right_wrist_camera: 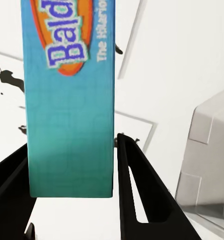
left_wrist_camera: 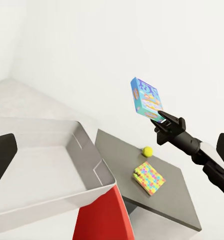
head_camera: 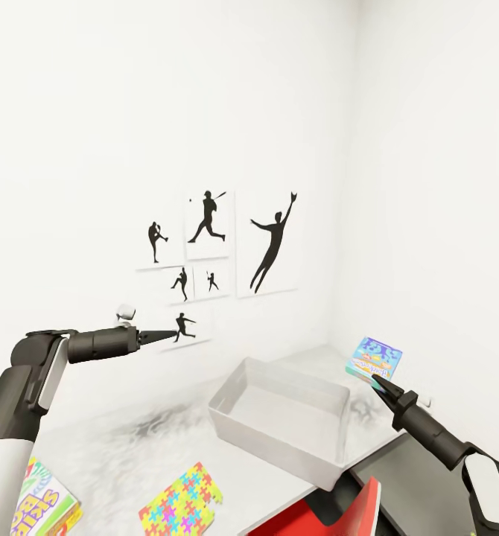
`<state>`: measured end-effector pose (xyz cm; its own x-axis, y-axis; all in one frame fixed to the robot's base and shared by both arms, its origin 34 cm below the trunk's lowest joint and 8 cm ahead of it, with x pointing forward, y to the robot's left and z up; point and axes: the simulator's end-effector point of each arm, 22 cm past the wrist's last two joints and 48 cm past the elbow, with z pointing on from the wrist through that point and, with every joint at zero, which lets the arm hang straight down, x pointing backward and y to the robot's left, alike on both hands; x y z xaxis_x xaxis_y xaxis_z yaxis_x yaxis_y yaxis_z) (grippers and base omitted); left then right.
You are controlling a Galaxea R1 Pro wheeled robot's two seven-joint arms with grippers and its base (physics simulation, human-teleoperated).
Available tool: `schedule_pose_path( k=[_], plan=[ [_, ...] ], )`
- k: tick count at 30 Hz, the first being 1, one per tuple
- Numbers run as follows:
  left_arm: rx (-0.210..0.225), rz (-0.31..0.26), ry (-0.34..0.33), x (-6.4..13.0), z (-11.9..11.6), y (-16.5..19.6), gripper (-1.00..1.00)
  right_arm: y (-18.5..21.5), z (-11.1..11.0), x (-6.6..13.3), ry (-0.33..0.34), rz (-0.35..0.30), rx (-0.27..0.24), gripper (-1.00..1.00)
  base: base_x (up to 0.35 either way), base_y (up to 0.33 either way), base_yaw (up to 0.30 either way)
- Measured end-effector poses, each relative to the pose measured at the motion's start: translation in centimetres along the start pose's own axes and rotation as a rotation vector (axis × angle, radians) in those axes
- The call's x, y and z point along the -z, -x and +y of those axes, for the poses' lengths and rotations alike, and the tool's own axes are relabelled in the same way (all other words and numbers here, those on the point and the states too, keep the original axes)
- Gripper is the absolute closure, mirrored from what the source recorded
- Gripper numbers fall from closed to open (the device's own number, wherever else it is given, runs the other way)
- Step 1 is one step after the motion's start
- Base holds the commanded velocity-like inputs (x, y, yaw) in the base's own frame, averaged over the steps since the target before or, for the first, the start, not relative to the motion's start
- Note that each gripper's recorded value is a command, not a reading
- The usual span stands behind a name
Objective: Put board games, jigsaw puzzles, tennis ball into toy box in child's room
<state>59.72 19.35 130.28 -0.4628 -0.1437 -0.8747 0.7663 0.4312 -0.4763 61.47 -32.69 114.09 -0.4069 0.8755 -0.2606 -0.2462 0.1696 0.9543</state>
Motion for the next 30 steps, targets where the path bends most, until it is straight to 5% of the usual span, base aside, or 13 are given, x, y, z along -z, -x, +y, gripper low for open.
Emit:
schedule_pose_path(
  k=[30],
  plan=[
    [0.043, 0.021, 0.010, -0.8, 2.3, -1.5, -1.00, -0.3, -3.1, 0.0, -0.065, 0.012, -0.015, 1.00, 0.000, 0.000, 0.000]
  ],
)
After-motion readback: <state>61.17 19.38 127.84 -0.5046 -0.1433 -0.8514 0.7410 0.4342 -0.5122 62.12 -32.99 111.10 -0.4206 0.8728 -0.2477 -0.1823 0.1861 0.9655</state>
